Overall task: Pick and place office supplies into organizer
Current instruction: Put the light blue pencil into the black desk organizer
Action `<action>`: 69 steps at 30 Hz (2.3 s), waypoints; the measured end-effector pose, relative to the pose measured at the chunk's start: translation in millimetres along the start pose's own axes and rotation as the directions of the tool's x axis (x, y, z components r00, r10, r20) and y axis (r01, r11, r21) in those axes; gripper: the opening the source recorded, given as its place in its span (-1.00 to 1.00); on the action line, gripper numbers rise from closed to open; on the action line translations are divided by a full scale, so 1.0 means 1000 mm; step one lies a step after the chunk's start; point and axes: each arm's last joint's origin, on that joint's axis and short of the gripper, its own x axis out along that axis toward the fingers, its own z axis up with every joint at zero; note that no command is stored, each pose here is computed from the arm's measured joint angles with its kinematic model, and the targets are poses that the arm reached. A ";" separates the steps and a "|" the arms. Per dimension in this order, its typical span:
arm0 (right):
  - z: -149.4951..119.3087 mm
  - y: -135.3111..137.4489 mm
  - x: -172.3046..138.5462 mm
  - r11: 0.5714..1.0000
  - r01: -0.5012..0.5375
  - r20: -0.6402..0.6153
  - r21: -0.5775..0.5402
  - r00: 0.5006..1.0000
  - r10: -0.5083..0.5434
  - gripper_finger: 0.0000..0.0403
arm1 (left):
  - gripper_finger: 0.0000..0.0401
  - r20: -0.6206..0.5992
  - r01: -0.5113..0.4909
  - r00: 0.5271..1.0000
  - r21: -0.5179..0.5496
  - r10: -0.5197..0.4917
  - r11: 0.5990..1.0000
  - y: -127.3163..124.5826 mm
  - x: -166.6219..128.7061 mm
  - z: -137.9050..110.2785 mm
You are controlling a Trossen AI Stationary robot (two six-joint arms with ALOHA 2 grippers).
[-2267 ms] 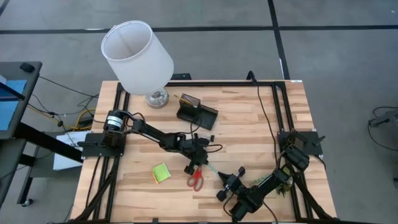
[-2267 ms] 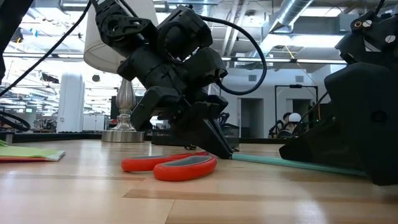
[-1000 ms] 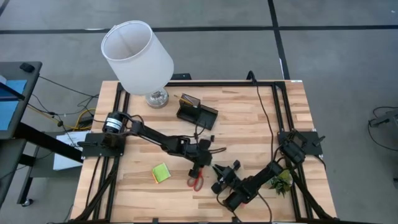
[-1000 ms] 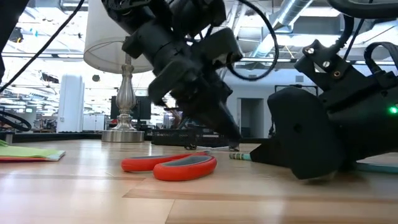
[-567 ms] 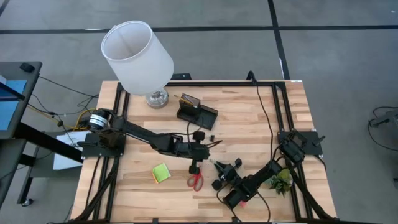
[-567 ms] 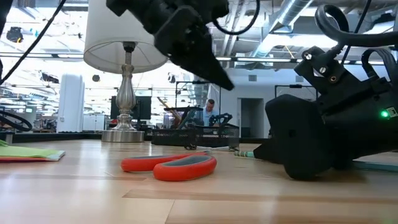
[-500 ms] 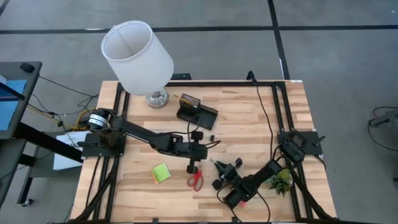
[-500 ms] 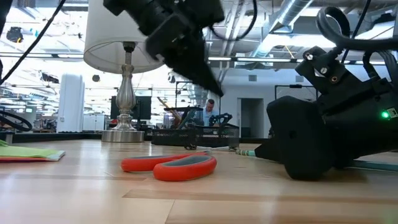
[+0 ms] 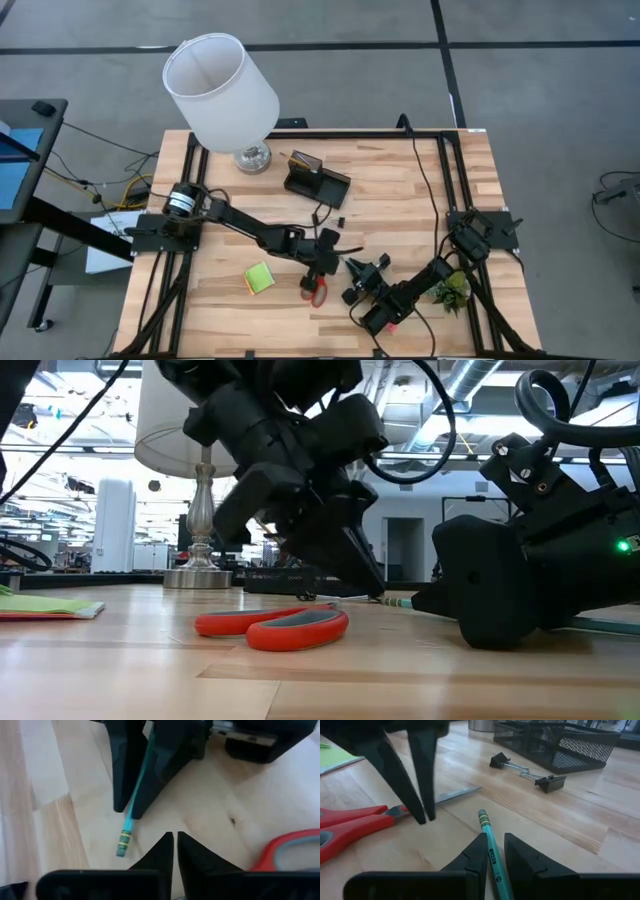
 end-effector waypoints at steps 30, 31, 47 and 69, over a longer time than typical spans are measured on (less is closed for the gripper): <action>0.001 0.001 -0.001 1.000 -0.001 0.013 0.001 1.000 0.001 -0.74 | -0.41 0.049 -0.093 0.995 0.110 0.088 0.990 0.014 0.031 -0.014; 0.001 0.001 -0.001 1.000 0.000 0.017 0.001 1.000 0.000 -0.74 | -0.41 0.042 -0.086 0.996 0.110 0.082 0.990 0.014 0.031 -0.014; 0.000 0.001 -0.005 1.000 -0.008 0.041 -0.009 0.999 0.009 -0.74 | -0.91 0.024 -0.035 0.999 0.103 0.033 0.994 0.014 0.031 -0.018; 0.136 0.010 -0.069 0.960 -0.140 0.085 -0.242 0.983 0.165 -0.02 | -0.95 -0.201 -0.433 0.775 0.521 0.599 0.736 0.039 -0.074 0.013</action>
